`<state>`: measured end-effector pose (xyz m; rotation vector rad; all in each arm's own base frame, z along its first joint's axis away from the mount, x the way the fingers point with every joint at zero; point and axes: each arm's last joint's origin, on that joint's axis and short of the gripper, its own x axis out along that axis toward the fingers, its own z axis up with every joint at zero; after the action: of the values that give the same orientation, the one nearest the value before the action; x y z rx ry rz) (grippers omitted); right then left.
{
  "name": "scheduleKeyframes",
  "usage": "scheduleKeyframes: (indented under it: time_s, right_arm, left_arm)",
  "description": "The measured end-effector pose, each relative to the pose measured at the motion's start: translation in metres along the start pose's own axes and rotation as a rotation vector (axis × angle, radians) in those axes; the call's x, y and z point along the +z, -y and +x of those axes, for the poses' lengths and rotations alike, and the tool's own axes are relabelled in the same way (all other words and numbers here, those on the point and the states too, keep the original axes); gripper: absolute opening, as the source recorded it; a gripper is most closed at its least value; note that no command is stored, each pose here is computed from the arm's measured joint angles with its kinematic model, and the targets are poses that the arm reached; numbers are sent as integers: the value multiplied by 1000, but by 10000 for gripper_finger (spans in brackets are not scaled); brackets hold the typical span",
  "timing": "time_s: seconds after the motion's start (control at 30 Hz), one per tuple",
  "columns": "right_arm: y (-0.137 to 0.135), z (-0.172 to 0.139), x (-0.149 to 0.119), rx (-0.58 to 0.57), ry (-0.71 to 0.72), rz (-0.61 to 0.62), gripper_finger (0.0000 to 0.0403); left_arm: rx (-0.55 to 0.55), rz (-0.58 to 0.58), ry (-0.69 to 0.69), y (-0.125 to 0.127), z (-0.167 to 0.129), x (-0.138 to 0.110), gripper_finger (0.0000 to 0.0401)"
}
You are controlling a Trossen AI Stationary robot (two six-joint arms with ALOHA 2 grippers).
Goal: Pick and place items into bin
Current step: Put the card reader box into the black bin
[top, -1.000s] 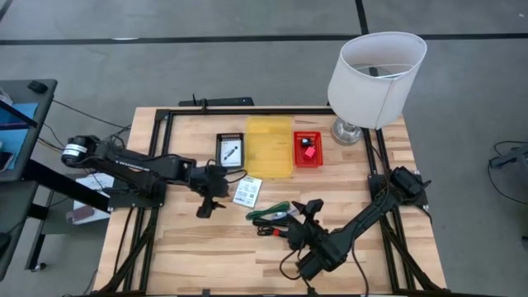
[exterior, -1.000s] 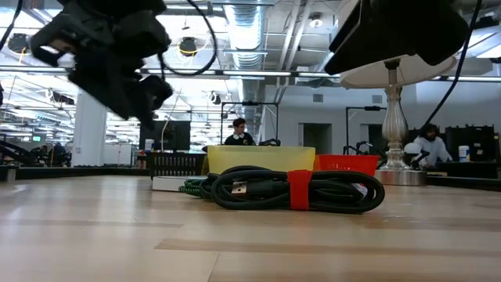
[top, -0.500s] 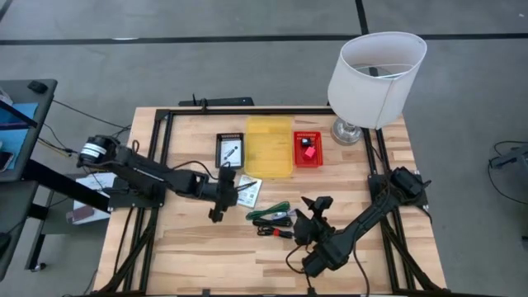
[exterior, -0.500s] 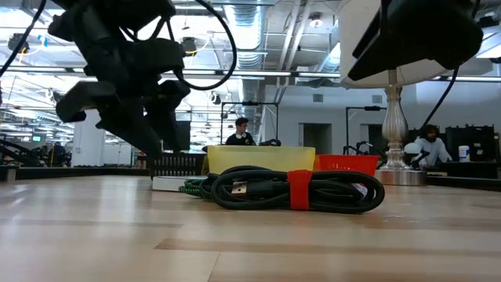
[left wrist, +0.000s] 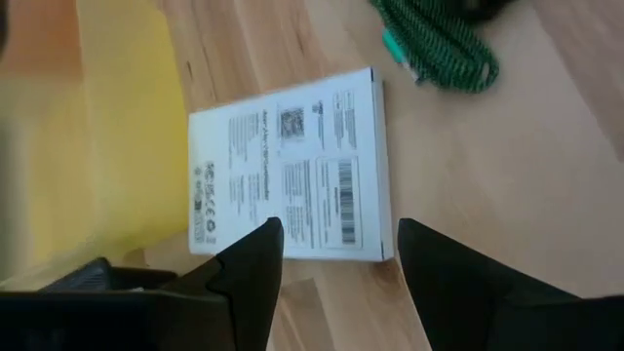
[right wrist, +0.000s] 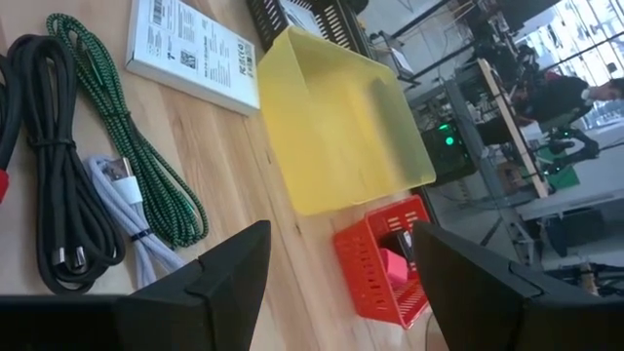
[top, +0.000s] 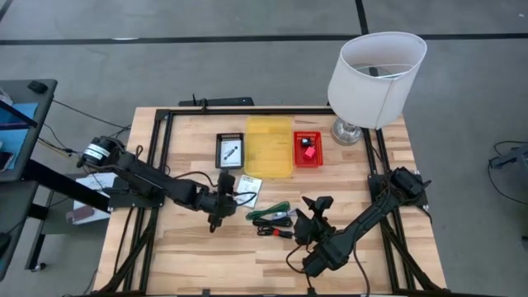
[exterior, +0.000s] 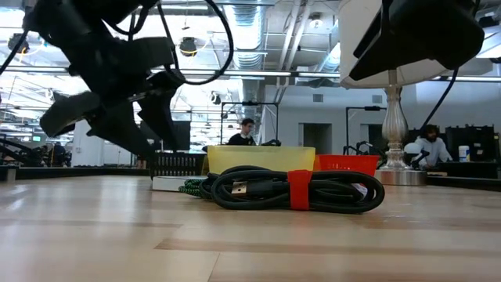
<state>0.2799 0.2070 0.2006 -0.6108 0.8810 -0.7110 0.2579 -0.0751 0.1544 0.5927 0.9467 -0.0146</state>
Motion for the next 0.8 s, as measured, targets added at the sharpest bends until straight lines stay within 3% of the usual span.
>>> scheduleKeyframes:
  time_s: [0.67, 0.8]
  right_arm:
    - [0, -1, -1, 0, -6, 4, 244]
    - [0, -1, -1, 0, -6, 5, 244]
  left_arm:
    - [86, 61, -128, 21, 45, -10, 196]
    - [63, 47, -128, 21, 46, -10, 192]
